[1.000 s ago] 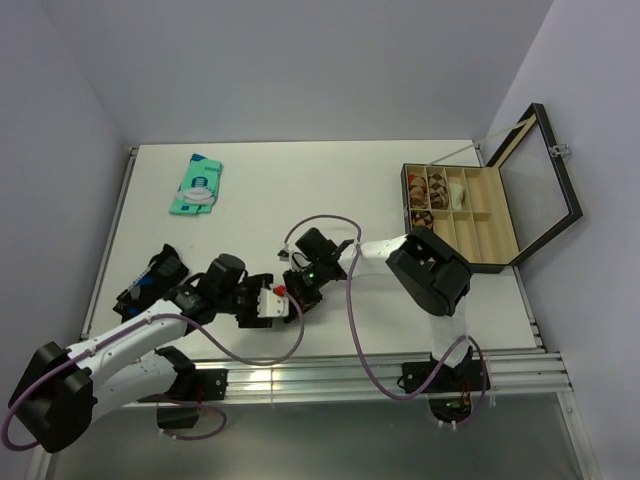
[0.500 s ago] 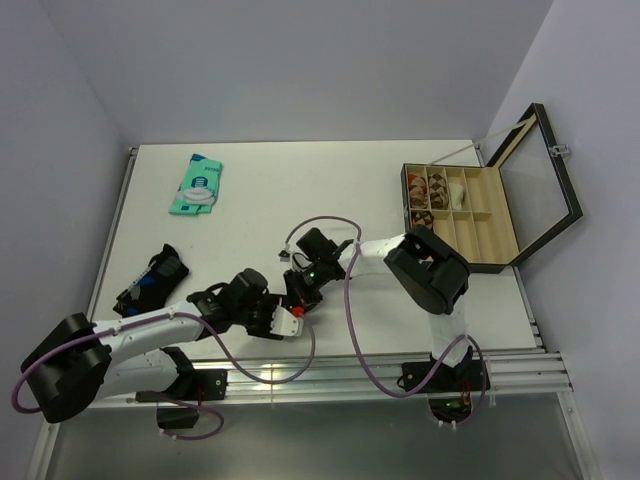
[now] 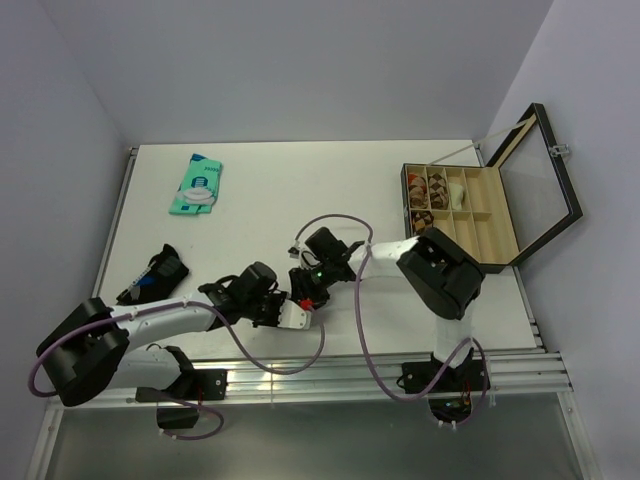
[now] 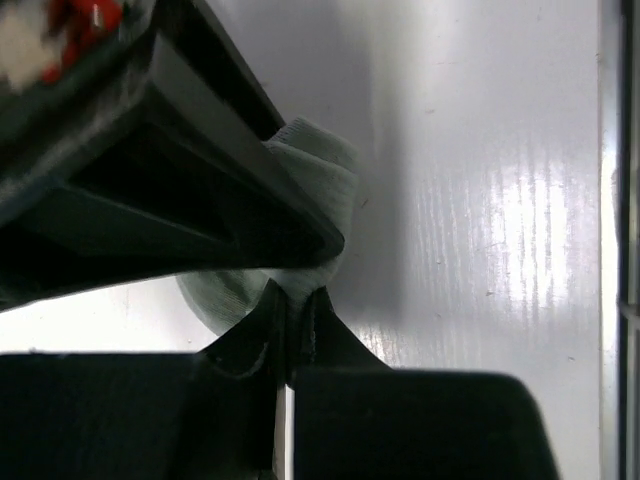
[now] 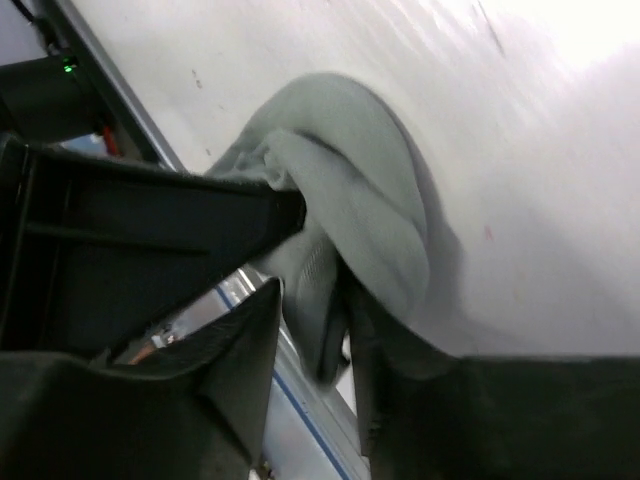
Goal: Roll the socks
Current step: Roll the sock at the center of the board.
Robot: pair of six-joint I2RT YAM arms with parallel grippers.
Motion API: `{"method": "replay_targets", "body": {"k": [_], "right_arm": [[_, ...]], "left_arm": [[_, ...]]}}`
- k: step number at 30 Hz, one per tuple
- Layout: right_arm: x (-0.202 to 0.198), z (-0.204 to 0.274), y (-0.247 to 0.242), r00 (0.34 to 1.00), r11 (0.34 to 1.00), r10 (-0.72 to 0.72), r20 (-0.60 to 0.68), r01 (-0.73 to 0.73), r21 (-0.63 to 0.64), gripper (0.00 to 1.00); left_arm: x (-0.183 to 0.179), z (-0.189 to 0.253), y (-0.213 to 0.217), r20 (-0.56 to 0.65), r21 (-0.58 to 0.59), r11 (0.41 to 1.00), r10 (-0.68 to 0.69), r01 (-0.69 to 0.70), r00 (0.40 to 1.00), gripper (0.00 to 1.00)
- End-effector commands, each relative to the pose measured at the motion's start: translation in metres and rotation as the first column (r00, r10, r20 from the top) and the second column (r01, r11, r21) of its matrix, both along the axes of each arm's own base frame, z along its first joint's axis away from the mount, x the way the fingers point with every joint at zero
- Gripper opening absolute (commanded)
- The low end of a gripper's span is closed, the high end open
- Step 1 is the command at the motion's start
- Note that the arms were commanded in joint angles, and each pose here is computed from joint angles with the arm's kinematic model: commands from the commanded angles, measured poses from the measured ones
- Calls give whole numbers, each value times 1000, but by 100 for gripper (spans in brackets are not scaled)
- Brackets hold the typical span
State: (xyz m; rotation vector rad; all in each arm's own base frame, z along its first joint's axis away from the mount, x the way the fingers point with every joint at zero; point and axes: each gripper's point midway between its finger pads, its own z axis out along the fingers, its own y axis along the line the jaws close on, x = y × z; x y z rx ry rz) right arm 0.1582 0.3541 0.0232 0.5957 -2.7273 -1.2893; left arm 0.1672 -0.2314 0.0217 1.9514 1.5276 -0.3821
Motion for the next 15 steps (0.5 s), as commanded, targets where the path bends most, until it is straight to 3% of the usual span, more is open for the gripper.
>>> {"method": "replay_targets", "body": {"k": [1, 6, 15], "right_arm": [[15, 3, -14, 988, 994, -90, 126, 97, -47, 43], [28, 29, -39, 936, 967, -250, 246, 256, 9, 50], [53, 61, -90, 723, 839, -524, 451, 530, 124, 49]], "left_arm": [[-18, -6, 5, -130, 37, 999, -14, 19, 991, 0], [-19, 5, 4, -283, 25, 999, -18, 26, 959, 0], [-24, 4, 18, -565, 92, 995, 11, 50, 825, 0]]}}
